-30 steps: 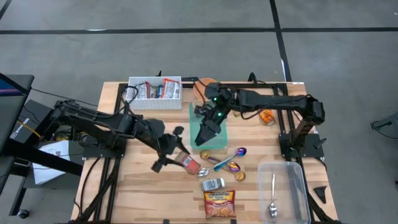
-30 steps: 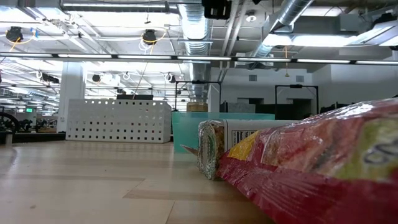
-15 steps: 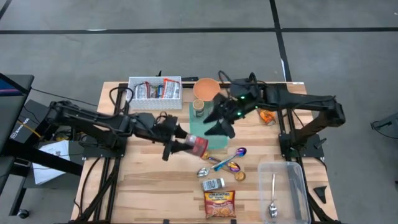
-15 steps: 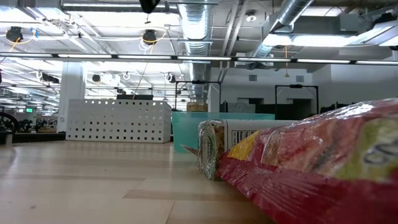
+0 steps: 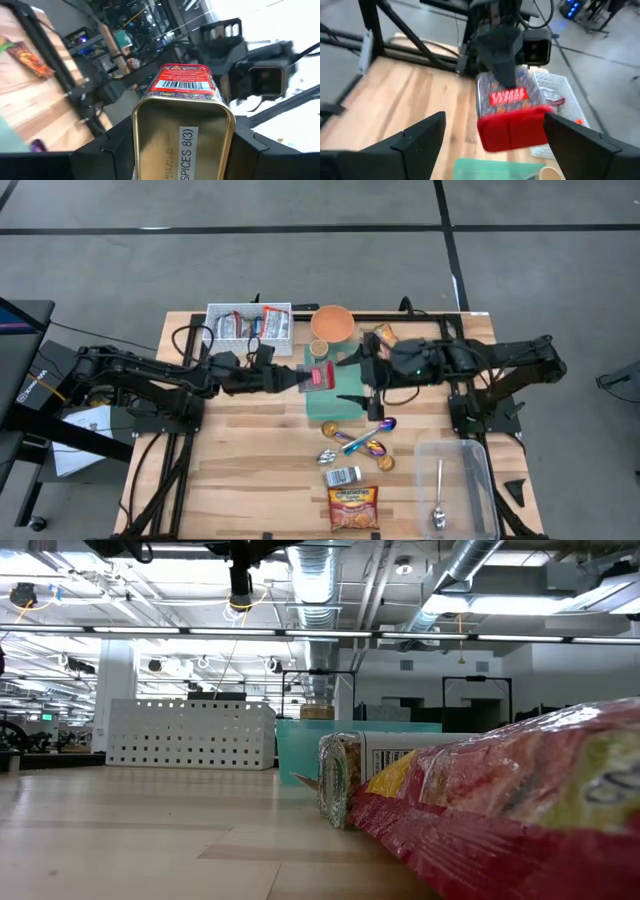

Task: Pick & Place Food Item
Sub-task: Put the red seasoning into the blue bin

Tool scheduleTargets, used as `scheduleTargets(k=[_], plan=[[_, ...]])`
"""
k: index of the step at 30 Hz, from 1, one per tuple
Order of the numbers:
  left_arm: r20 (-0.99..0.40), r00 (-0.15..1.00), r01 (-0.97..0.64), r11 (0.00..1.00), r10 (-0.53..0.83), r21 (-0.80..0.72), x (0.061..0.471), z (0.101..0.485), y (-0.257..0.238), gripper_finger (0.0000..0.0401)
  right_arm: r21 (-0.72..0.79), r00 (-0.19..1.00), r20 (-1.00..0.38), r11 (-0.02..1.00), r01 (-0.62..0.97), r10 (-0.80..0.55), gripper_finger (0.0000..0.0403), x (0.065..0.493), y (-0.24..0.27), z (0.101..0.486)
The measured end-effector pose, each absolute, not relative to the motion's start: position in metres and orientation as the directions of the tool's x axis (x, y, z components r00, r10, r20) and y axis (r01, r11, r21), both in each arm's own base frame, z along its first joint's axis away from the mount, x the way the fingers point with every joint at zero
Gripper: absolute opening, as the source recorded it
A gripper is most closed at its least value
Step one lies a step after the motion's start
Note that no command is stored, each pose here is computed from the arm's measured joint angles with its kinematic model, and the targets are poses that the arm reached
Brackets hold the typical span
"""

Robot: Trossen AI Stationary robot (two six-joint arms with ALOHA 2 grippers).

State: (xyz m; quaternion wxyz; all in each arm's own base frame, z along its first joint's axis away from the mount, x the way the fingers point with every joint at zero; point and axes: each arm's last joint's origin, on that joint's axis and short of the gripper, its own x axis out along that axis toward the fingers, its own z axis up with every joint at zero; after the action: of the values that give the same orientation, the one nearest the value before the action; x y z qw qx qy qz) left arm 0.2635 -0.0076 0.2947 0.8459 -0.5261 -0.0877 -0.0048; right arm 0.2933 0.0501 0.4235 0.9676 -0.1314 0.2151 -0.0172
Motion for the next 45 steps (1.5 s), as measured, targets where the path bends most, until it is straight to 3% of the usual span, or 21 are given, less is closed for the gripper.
scheduleTargets(k=[7, 13, 29, 34, 40, 45], plan=[[0.183, 0.981, 0.137, 0.438, 0.065, -0.889, 0.263, 0.298, -0.013, 0.0205, -0.328, 0.899, -0.396, 0.943, 0.049, -0.185, 0.0355, 0.304, 0.055, 0.417], [0.182, 0.981, 0.137, 0.434, 0.063, -0.891, 0.262, 0.298, -0.019, 0.0205, -0.239, 0.918, -0.376, 0.970, 0.037, -0.127, 0.0377, 0.308, 0.053, 0.419], [0.231, 0.972, 0.195, 0.424, 0.036, -0.884, 0.261, 0.302, -0.022, 0.0205, -0.295, 0.922, -0.364, 0.955, 0.020, -0.132, 0.0388, 0.326, 0.056, 0.409], [0.230, 0.973, 0.197, 0.422, 0.028, -0.885, 0.261, 0.302, -0.023, 0.0205, -0.316, 0.919, -0.371, 0.949, 0.007, -0.130, 0.0372, 0.327, 0.056, 0.408], [0.225, 0.974, 0.194, 0.413, 0.027, -0.890, 0.261, 0.302, -0.023, 0.0205, -0.323, 0.917, -0.377, 0.947, 0.002, -0.130, 0.0304, 0.327, 0.056, 0.407], [0.217, 0.976, 0.185, 0.414, 0.032, -0.891, 0.262, 0.301, -0.022, 0.0207, -0.317, 0.917, -0.378, 0.948, 0.004, -0.130, 0.0304, 0.327, 0.056, 0.407]])
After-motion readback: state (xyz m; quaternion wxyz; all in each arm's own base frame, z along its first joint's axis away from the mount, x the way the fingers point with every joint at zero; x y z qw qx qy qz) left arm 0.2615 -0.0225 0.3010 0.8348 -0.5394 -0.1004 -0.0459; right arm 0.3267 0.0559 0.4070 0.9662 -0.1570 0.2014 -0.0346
